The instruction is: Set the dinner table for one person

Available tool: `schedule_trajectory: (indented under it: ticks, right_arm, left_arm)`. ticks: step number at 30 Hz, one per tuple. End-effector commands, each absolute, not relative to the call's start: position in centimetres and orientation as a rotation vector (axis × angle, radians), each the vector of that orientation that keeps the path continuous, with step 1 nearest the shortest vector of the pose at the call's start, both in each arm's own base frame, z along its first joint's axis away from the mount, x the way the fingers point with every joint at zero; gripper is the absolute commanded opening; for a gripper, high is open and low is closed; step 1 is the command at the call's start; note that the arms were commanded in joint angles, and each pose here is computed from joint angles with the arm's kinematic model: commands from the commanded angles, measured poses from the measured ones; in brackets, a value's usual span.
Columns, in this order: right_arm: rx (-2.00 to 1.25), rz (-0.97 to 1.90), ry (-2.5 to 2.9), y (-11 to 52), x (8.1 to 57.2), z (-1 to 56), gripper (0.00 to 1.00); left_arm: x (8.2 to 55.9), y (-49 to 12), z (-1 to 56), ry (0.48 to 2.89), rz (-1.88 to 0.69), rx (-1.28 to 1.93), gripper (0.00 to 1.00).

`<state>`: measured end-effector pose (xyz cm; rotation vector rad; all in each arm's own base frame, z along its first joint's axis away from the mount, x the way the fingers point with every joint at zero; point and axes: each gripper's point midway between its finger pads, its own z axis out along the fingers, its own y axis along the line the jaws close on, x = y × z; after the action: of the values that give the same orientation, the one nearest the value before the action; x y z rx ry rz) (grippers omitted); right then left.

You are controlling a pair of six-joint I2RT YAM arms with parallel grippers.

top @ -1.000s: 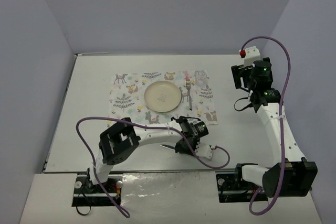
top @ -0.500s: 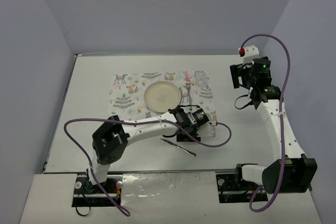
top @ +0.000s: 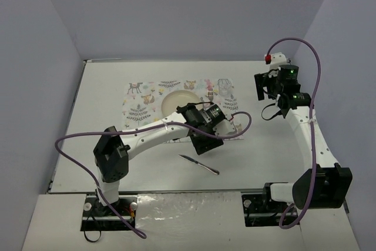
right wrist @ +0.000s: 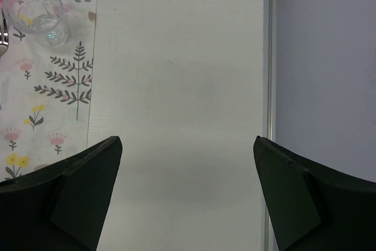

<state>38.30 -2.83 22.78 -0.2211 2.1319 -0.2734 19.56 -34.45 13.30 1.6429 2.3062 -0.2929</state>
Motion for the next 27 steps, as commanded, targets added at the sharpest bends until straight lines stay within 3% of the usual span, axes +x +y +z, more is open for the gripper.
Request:
schedule_trajectory:
  ticks: [1,11,27]
  right_arm:
    - [-0.201,-0.262,2.086,-2.7,39.5,24.4,0.92]
    - [-0.230,-0.273,2.143,-2.9,39.7,22.1,0.91]
    - [-0.321,-0.213,2.173,-1.8,38.0,19.8,0.90]
  left_arm:
    - [17.2,-35.6,14.2,2.479,-0.547,1.443,0.50]
    - [14.6,-35.3,11.1,2.646,-0.748,1.444,0.39]
    - [14.9,-34.6,5.3,2.802,-0.687,1.446,0.32]
